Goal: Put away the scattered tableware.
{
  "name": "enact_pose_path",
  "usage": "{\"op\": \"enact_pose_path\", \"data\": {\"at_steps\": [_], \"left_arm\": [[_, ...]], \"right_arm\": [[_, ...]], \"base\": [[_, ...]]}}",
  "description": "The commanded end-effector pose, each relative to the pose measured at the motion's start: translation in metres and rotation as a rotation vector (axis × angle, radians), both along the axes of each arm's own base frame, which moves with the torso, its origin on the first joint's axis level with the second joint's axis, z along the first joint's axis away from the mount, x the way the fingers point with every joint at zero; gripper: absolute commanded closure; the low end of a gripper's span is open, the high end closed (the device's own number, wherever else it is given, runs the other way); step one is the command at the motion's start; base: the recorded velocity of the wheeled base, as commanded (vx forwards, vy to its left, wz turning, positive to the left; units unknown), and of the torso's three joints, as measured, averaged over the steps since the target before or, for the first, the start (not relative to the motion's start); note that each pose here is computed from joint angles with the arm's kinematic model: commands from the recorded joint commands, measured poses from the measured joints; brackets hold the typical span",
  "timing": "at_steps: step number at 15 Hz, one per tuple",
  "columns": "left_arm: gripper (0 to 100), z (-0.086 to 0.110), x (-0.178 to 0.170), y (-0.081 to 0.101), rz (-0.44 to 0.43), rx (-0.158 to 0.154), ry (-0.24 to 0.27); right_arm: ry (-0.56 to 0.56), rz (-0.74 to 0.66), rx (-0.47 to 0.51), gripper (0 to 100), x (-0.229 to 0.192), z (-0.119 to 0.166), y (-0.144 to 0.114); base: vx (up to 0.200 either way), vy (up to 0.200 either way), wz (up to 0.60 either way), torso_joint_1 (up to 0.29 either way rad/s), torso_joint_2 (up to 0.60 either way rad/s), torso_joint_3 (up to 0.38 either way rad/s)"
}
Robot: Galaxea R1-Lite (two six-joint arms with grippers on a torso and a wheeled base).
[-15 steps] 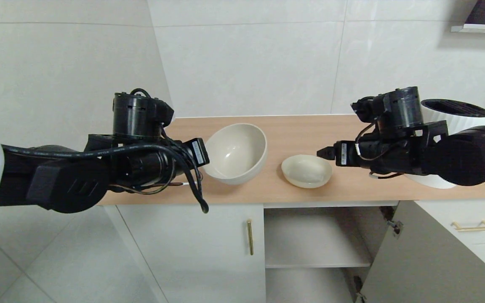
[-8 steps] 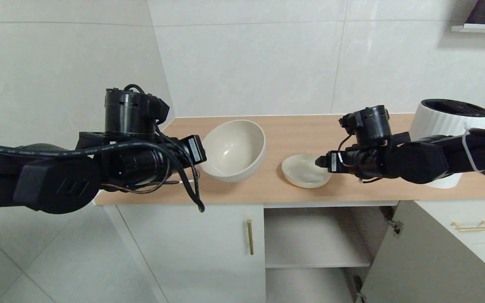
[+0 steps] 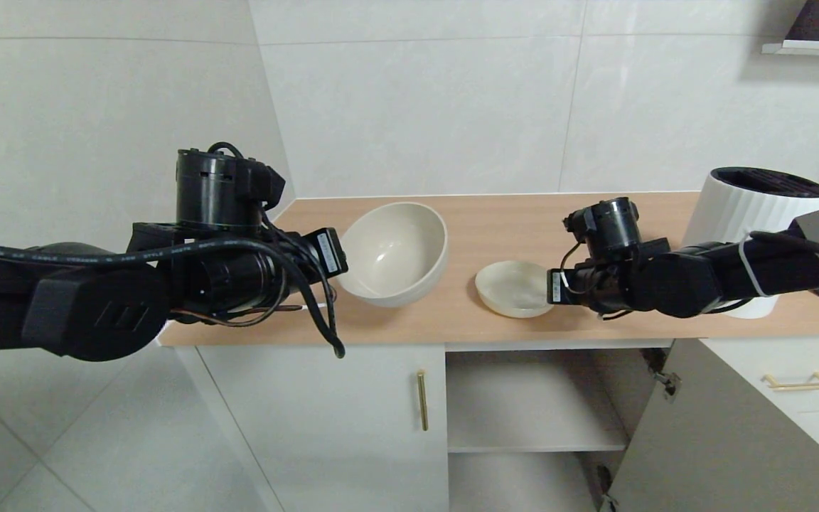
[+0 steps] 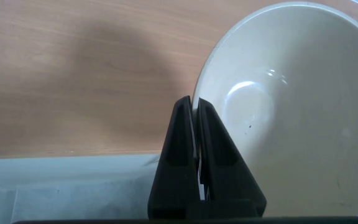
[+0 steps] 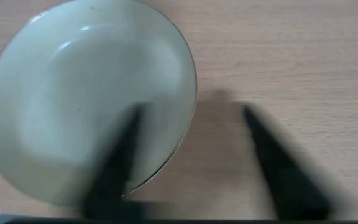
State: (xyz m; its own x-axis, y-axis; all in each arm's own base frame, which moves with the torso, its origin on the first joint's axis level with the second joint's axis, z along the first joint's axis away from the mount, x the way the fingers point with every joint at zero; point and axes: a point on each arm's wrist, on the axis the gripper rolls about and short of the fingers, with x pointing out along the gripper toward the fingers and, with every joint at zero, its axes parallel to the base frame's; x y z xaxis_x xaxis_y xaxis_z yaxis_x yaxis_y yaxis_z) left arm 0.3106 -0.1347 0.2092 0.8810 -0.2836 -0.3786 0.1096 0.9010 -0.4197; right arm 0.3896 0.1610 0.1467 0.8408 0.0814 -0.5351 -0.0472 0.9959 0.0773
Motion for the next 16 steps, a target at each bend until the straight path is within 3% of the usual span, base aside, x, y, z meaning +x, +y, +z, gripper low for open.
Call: {"op": "enact_pose_path", "data": {"at_steps": [1, 4, 9, 10, 11, 12, 16], "left_arm": [[100, 0.001, 0.0, 0.0, 0.0, -0.002, -0.003], [100, 0.001, -0.001, 0.0, 0.001, -0.003, -0.003], [100, 0.001, -0.012, 0.005, 0.002, -0.003, 0.005], [100, 0.003, -0.023, 0.01, -0.002, -0.005, 0.004], [100, 0.003, -0.023, 0.01, -0.002, -0.005, 0.004], [100, 0.008, -0.038, 0.016, -0.03, -0.015, -0.006], [100, -0.007, -0.063, 0.026, -0.075, -0.01, 0.052]], "right_arm": [[0.012, 0.001, -0.004, 100, 0.003, -0.006, 0.002], [-0.006, -0.012, 0.028, 100, 0.002, 0.002, 0.001], [-0.016, 0.009, 0.118, 100, -0.031, 0.054, -0.012], [0.021, 0.077, 0.187, 100, -0.052, 0.075, -0.018], [0.021, 0.077, 0.187, 100, -0.052, 0.075, -0.018], [0.067, 0.177, 0.243, 100, -0.088, 0.092, -0.031], [0.111, 0.218, 0.218, 100, -0.121, 0.084, -0.042]], "base": [[0.0, 0.0, 0.0, 0.0, 0.0, 0.0], [0.0, 0.0, 0.0, 0.0, 0.0, 0.0], [0.0, 0.0, 0.0, 0.0, 0.0, 0.0], [0.0, 0.0, 0.0, 0.0, 0.0, 0.0], [0.0, 0.0, 0.0, 0.0, 0.0, 0.0], [0.0, 0.0, 0.0, 0.0, 0.0, 0.0], [0.0, 0.0, 0.0, 0.0, 0.0, 0.0]]}}
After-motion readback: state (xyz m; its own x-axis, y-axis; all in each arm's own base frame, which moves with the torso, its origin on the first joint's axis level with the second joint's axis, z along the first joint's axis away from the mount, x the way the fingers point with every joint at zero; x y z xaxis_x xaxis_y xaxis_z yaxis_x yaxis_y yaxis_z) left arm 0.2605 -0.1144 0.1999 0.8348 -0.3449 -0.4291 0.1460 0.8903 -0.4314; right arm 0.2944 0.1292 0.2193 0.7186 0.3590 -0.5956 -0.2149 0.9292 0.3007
